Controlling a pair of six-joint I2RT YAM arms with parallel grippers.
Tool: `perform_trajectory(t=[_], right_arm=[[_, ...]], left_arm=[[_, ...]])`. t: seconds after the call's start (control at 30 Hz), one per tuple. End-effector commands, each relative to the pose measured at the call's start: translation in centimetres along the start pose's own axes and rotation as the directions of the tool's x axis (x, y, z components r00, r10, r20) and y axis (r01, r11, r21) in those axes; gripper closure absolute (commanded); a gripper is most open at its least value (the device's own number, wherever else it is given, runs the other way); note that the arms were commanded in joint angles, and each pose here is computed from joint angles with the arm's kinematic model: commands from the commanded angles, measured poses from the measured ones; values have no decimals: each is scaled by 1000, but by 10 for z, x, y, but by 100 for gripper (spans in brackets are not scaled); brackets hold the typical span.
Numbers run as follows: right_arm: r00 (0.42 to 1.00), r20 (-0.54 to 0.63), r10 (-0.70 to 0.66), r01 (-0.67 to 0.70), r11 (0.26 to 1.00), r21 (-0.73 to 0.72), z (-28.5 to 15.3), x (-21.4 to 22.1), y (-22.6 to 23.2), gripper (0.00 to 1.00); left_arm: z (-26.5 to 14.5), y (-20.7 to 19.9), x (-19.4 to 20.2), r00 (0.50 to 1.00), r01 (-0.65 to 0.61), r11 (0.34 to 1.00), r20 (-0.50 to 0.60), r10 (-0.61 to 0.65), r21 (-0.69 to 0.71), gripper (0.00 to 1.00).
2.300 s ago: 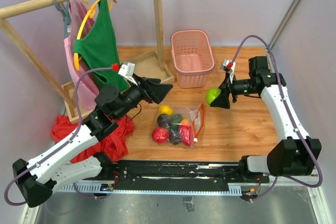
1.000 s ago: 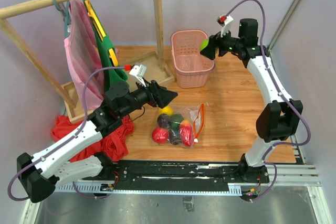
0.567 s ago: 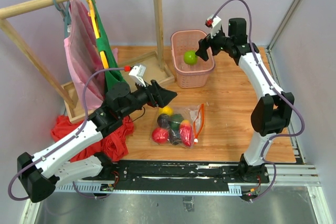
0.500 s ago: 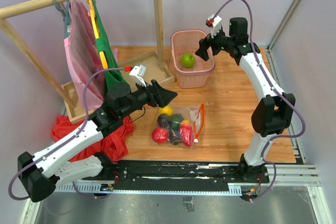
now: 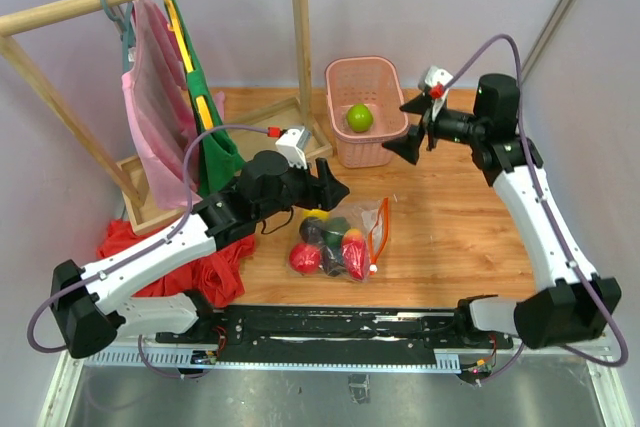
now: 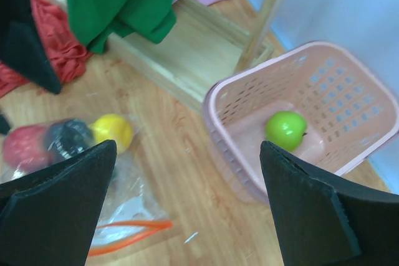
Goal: Open the zip-top bag and remove the fake food
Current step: Place the fake fruit in the bin.
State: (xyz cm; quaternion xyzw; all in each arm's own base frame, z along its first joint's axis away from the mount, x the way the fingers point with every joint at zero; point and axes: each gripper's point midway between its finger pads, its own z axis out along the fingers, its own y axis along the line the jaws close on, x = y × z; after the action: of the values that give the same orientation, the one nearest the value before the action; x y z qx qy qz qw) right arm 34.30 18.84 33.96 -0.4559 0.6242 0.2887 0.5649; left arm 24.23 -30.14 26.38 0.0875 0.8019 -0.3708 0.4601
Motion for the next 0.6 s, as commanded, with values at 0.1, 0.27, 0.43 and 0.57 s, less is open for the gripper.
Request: perform_trajectory(t=[0.1, 0.27, 0.43, 0.57], right_arm=[[999, -13, 52, -53, 998, -39, -25, 35, 51, 2], [989, -43, 143, -145, 989, -38, -38, 69, 87, 1], [961, -71, 267, -269, 963, -19, -49, 99, 116, 2], [923, -96, 372, -370, 928, 40, -53, 124, 126, 1]], left_arm=[[5, 2, 2, 998, -62, 996, -24, 60, -71, 30], [6, 5, 14, 998, -47, 997, -50, 43, -67, 37], [6, 6, 26, 997, -27, 998, -77, 23, -55, 41], [9, 11, 41, 994, -9, 998, -110, 3, -54, 44]])
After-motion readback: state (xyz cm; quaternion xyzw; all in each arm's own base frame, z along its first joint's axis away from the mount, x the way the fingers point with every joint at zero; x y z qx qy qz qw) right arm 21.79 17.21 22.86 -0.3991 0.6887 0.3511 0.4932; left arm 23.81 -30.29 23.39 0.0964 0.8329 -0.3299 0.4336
